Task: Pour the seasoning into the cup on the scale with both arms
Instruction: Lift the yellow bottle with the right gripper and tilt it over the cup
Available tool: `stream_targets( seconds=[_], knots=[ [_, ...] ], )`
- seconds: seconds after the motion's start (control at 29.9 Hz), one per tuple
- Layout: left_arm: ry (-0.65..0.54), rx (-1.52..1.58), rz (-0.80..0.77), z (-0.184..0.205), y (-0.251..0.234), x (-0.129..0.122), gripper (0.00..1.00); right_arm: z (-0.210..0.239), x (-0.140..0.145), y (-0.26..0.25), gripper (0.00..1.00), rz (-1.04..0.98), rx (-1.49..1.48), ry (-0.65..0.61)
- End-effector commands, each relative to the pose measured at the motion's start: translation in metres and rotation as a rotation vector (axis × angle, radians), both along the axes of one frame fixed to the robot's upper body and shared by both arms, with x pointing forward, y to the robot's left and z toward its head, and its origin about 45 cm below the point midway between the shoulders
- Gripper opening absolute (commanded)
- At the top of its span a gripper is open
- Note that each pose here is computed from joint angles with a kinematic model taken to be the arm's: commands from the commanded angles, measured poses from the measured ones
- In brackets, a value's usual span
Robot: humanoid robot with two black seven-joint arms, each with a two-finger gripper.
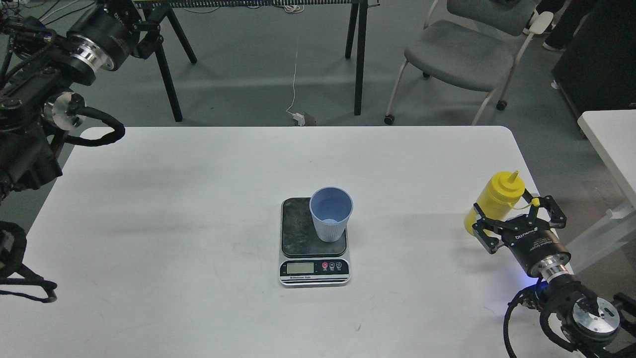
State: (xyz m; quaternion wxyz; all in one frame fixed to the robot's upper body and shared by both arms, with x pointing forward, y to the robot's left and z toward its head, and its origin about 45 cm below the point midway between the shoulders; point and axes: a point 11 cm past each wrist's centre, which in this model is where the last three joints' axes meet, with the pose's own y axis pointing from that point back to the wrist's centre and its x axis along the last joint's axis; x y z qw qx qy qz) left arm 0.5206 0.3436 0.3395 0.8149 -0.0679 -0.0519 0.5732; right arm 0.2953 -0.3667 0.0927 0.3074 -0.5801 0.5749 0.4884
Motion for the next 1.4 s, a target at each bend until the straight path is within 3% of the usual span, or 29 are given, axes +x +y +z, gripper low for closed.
stream_targets(
  seconds=[0.0,0.1,0.27,0.4,0.54,0.7,0.84,1.0,1.2,1.37],
  knots=[
    [0.001,0.003,0.000,0.000,0.000,0.000,0.99,-0.004,0.003,0.003,0.96,-0.010,-0.014,-0.007],
    [0.001,0.004,0.001,0.000,0.001,0.000,0.99,-0.004,0.006,0.006,0.78,-0.035,-0.029,-0.029],
    [0.001,0.005,0.001,0.000,0.001,0.000,0.99,-0.002,0.008,-0.005,0.36,-0.074,-0.123,-0.073],
    [0.001,0.005,-0.001,0.000,0.000,0.000,0.99,0.001,0.007,-0.007,0.26,-0.057,-0.191,-0.101],
    [0.001,0.005,-0.001,0.000,0.000,0.000,0.99,0.006,0.011,-0.008,0.25,-0.027,-0.227,-0.117],
    [-0.001,0.005,-0.001,0.001,0.001,0.000,0.99,0.066,0.050,0.000,0.26,0.205,-0.514,-0.313],
    [-0.002,-0.001,-0.001,0.001,0.000,0.000,0.99,0.117,0.066,0.045,0.26,0.524,-0.791,-0.506],
    [-0.003,-0.007,-0.005,0.001,-0.003,0.001,0.99,0.130,0.064,0.109,0.26,0.809,-1.267,-0.595],
    [-0.002,-0.013,-0.010,0.000,-0.006,0.001,0.99,0.139,0.077,0.141,0.26,0.910,-1.600,-0.692],
    [-0.003,-0.015,-0.009,0.000,-0.006,0.001,0.99,0.172,0.094,0.154,0.26,0.904,-1.760,-0.810]
  ],
)
